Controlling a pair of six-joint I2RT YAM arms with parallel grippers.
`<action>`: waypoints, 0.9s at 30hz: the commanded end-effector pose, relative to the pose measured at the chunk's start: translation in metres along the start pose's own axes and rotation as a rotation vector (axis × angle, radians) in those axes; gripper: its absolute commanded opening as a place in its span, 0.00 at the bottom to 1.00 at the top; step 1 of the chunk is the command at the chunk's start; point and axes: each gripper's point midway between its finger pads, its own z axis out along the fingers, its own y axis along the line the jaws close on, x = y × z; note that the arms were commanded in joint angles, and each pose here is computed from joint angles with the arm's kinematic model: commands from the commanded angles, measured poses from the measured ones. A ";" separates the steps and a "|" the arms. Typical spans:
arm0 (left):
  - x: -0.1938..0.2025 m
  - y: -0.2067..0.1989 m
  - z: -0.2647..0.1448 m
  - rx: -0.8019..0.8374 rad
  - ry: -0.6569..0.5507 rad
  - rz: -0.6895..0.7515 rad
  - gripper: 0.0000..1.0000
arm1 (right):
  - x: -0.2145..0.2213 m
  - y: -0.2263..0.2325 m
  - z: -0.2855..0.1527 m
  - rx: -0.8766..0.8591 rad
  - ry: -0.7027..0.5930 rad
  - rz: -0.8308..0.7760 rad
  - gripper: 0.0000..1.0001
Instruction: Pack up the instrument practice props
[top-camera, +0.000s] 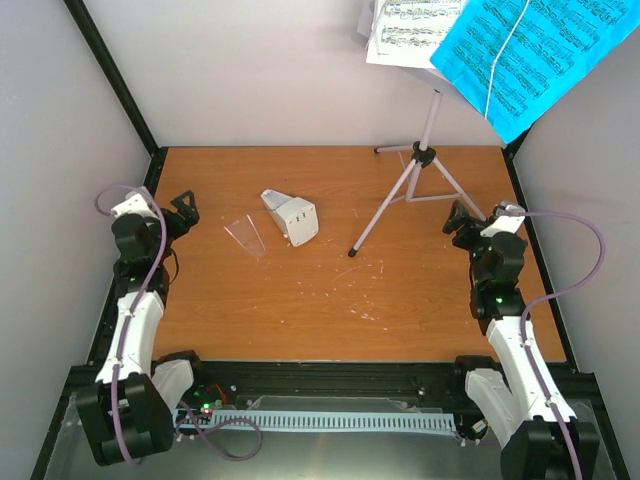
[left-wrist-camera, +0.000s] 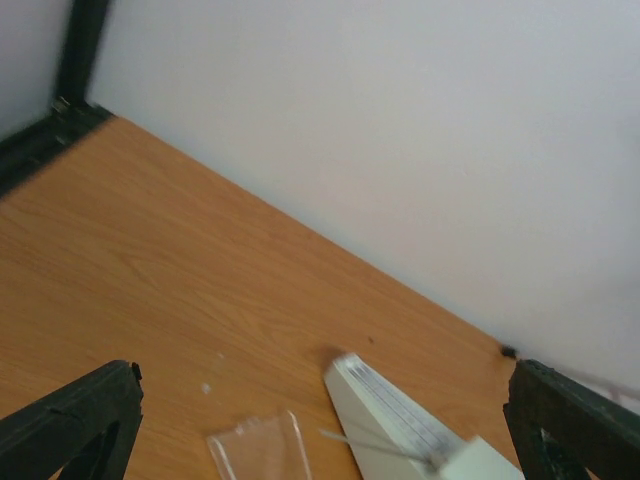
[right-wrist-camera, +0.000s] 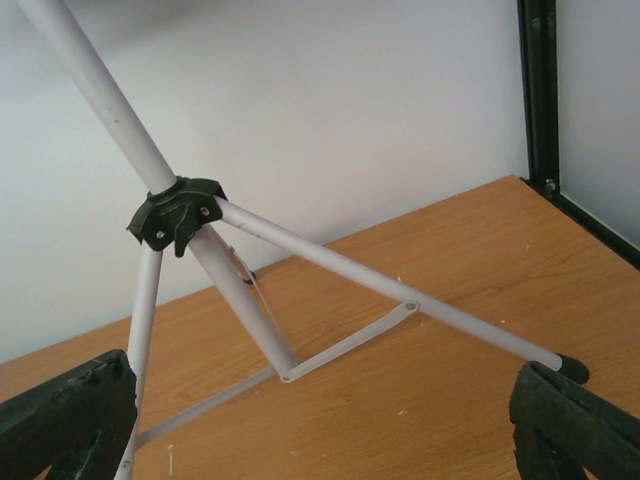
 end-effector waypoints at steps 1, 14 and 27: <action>0.031 -0.030 0.009 0.160 0.212 -0.081 1.00 | -0.002 0.011 -0.001 -0.052 0.023 0.026 1.00; 0.131 -0.152 0.087 0.433 0.612 0.047 0.99 | 0.021 0.033 0.004 -0.168 0.178 0.038 1.00; 0.195 -0.168 0.119 0.537 0.774 0.310 0.97 | 0.041 0.033 0.005 -0.196 0.236 -0.002 1.00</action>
